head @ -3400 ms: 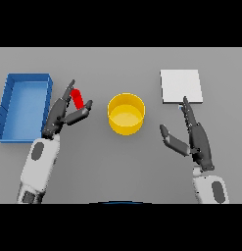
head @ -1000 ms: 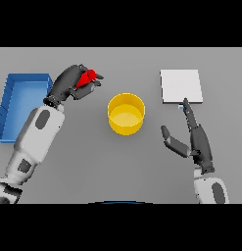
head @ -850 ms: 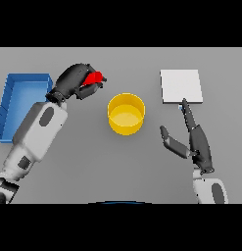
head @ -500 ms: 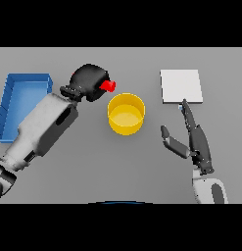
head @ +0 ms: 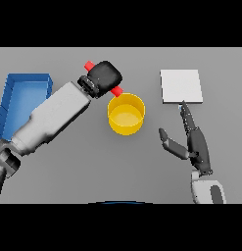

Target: Pick up the red beaker and tilt it to pour out 1 green nut into yellow bowl. Pick up the yellow bowl and place it on the metallic measuring scale.

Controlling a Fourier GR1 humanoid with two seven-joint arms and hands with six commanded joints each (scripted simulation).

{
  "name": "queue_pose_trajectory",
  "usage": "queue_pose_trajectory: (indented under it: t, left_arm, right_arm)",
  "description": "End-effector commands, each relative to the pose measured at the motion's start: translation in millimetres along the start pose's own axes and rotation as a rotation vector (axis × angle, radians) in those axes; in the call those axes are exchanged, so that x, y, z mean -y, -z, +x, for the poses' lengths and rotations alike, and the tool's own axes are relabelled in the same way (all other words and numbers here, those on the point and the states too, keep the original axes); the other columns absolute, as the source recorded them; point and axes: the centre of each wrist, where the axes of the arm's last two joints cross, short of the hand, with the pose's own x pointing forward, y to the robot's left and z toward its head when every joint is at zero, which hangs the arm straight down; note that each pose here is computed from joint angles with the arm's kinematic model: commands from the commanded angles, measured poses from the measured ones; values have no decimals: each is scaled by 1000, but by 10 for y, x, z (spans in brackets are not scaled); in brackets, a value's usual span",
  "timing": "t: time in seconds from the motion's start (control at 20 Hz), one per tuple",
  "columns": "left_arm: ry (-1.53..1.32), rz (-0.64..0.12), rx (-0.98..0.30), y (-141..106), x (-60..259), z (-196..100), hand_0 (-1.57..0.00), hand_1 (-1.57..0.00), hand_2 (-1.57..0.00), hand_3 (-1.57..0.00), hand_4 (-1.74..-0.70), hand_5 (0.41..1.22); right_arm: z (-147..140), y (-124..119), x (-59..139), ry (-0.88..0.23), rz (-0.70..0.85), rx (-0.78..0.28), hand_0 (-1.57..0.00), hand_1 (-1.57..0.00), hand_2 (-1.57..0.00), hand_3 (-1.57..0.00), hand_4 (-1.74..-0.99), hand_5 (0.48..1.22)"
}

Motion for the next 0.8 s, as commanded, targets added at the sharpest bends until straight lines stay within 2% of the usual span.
queue_pose_trajectory:
  t: [0.0,0.15,0.35,0.55,0.75]
  left_arm:
    - [36,-14,19,11,14,22,-1571,-1571,-1571,-1458,-1727,1219]
    - [179,-36,37,52,-103,51,-1571,-1571,-1571,-1513,-1732,1220]
    - [366,-52,57,79,-154,109,-1571,-1571,-1571,-1547,-1737,1221]
    - [509,-81,89,123,-136,170,-1571,-1571,-1571,-1561,-1737,1221]
    - [647,-82,105,163,-210,217,-1571,-1571,-1571,-1567,-1733,1221]
  right_arm:
    - [3,23,22,-11,-12,6,1,1,1,1,-1221,610]
    - [9,13,-20,-21,-26,12,1,1,1,1,-1205,584]
    - [22,49,25,-35,-43,18,1,1,1,1,-1160,569]
    - [3,40,6,-10,-33,19,1,1,1,1,-1135,567]
    - [-5,45,-40,-31,-35,20,1,1,1,1,-1136,578]
